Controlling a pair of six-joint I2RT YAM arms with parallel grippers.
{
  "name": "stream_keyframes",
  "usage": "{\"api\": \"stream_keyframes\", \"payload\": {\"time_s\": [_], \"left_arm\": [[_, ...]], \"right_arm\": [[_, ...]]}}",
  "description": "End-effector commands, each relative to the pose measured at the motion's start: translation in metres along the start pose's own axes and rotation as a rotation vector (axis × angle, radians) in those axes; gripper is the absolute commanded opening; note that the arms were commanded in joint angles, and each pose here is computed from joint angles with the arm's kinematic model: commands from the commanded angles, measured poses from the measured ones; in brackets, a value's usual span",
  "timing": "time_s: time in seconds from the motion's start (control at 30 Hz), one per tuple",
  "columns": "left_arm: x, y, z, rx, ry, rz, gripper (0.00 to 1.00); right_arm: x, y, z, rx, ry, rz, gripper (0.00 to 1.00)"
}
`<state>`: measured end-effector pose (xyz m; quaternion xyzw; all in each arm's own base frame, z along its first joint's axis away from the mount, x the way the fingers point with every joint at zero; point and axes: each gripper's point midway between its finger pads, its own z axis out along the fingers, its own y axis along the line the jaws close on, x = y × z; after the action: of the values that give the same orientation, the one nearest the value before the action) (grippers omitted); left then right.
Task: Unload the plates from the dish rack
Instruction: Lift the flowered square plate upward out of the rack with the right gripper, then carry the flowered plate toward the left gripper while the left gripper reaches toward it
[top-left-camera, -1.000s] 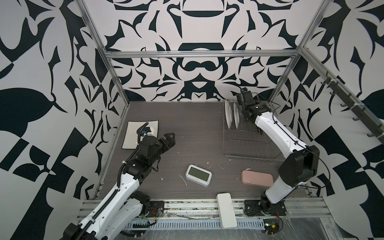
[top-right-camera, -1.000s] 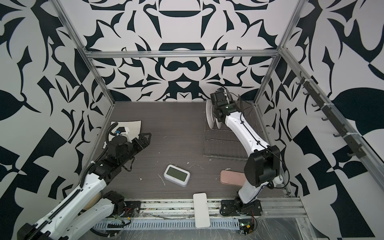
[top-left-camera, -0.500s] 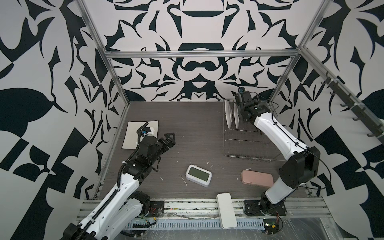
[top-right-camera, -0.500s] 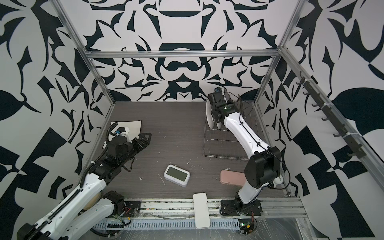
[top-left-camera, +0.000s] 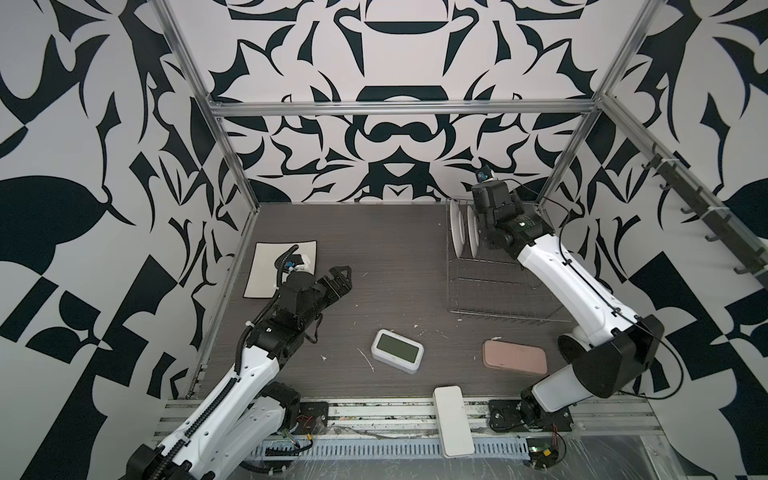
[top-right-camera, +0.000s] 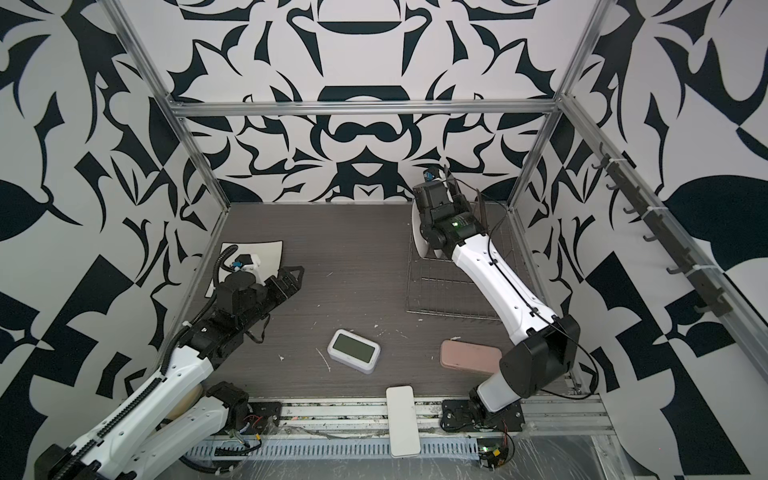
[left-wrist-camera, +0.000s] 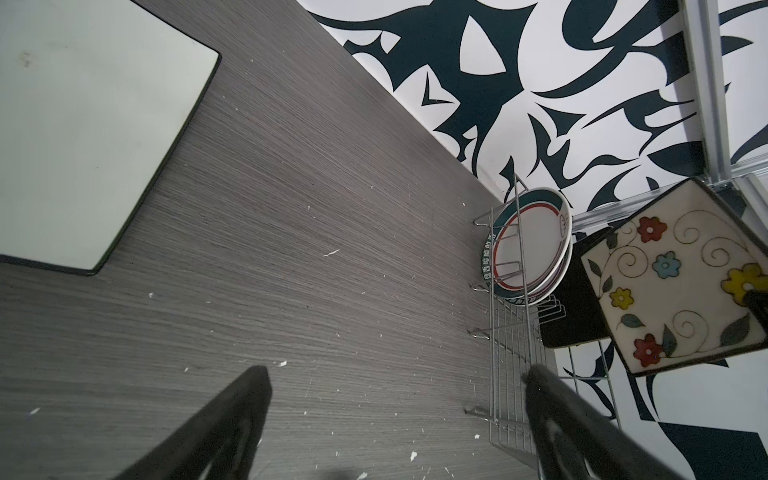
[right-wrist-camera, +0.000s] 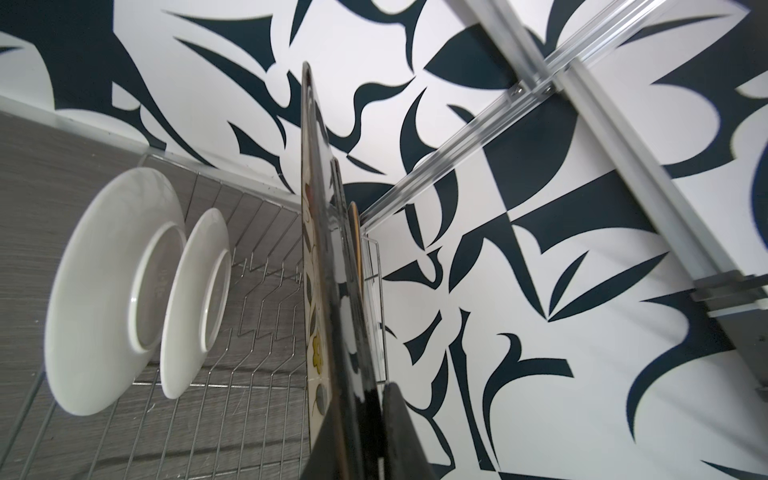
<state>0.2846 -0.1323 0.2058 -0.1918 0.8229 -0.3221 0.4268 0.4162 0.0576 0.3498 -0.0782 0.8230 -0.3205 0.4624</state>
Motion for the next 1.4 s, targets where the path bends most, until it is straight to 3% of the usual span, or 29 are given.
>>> {"api": "stream_keyframes", "payload": {"time_s": [0.0,0.57,0.83,1.1,1.37], "left_arm": [[-0.004,-0.008,0.0,0.023,-0.01,-0.002,0.99],[-0.001,-0.013,0.001,0.032,-0.002,0.004,0.99],[-0.003,-0.018,0.0,0.037,-0.003,0.01,0.99],[-0.005,-0.022,-0.004,0.032,-0.003,0.03,1.0],[-0.001,-0.027,-0.004,0.046,0.038,0.034,1.0]], "right_arm": [[-0.055,-0.075,-0.048,0.16,-0.191,0.248,0.0],[-0.096,-0.086,-0.133,0.128,-0.368,0.288,0.0],[-0.11,-0.075,-0.17,0.002,-0.447,0.37,0.0],[-0.125,-0.035,-0.202,-0.14,-0.496,0.388,0.0],[-0.13,0.022,-0.206,-0.339,-0.485,0.456,0.0]]}}
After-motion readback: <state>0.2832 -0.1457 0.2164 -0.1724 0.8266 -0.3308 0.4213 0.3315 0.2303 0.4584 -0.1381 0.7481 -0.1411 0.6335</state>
